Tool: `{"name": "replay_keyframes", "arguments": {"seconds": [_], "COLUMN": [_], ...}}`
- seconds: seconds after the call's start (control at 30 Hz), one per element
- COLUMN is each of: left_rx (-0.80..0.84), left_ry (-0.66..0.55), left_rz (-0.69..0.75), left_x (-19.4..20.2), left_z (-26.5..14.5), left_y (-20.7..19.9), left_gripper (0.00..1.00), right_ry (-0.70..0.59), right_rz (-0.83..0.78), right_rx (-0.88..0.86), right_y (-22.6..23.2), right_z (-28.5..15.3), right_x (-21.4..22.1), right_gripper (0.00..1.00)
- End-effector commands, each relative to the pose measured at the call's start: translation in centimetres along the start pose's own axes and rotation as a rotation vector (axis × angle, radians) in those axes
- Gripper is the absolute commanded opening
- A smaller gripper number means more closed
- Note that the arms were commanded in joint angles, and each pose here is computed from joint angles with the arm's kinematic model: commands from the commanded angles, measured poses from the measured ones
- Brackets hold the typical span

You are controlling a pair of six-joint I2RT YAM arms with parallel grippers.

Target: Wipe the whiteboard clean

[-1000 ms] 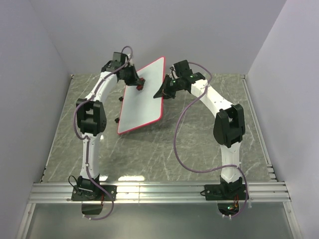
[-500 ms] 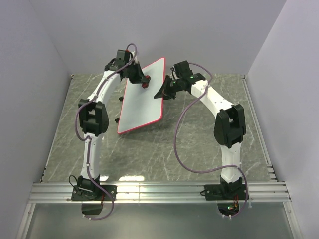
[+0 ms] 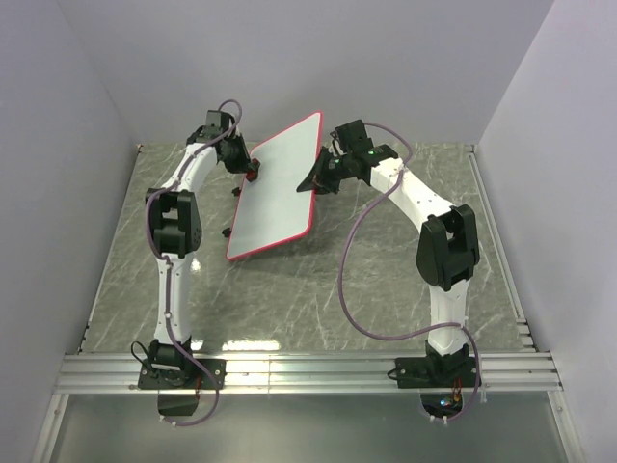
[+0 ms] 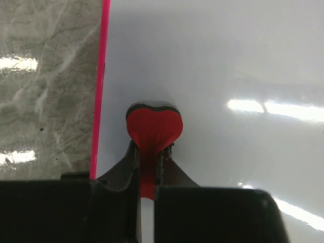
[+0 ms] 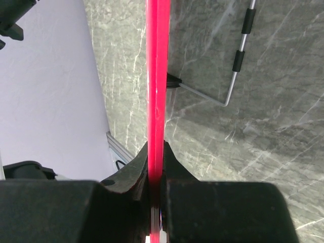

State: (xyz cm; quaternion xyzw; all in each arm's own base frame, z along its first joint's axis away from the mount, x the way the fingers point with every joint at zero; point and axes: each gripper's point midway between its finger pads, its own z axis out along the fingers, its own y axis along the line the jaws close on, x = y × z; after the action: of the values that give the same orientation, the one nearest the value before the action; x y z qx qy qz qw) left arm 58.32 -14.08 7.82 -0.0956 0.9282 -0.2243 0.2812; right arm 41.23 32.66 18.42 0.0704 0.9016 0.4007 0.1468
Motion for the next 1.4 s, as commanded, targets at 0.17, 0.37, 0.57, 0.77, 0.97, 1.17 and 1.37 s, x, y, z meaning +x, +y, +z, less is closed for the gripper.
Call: {"name": "replay_keyframes", "arguments": {"seconds": [0.17,0.37,0.57,0.77,0.97,1.17,1.37], "left_rx": [-0.052,-0.087,-0.179,-0.293,-0.428,-0.58,-0.639], "left_ry": [0.149,0.001,-0.048,-0.095,-0.098,-0.105,-0.065], "left_rz": [-0.003,-0.104,-0.195,-0.265,-0.303,-0.317,-0.327], "left_x": [5.2,1.1,2.1,3.2,5.4,7.6,9.9], "left_z": [-2.8,-10.1,-14.2,-16.6,-17.4,-17.9,-17.1], "left_y": [-0.7,2.3,8.5,12.7,15.7,18.9,20.5], "left_gripper": [0.0,0.0,0.0,0.0,0.0,0.04,0.28], "right_ry": [0.11,0.104,0.075,0.052,0.01,-0.044,-0.091], "right_rz": [-0.138,-0.148,-0.175,-0.2,-0.229,-0.288,-0.333], "right_rx": [0.163,0.144,0.105,0.068,0.026,0.039,0.158], "right_y": [-3.9,-3.2,-1.4,0.6,3.0,4.0,0.3], "right_z": [0.3,0.3,-0.3,-1.1,-2.5,-5.0,-7.0], "right_x": [4.2,3.8,2.8,1.9,0.9,0.5,1.2], "right_gripper": [0.0,0.0,0.28,0.54,0.7,0.76,0.77]}}
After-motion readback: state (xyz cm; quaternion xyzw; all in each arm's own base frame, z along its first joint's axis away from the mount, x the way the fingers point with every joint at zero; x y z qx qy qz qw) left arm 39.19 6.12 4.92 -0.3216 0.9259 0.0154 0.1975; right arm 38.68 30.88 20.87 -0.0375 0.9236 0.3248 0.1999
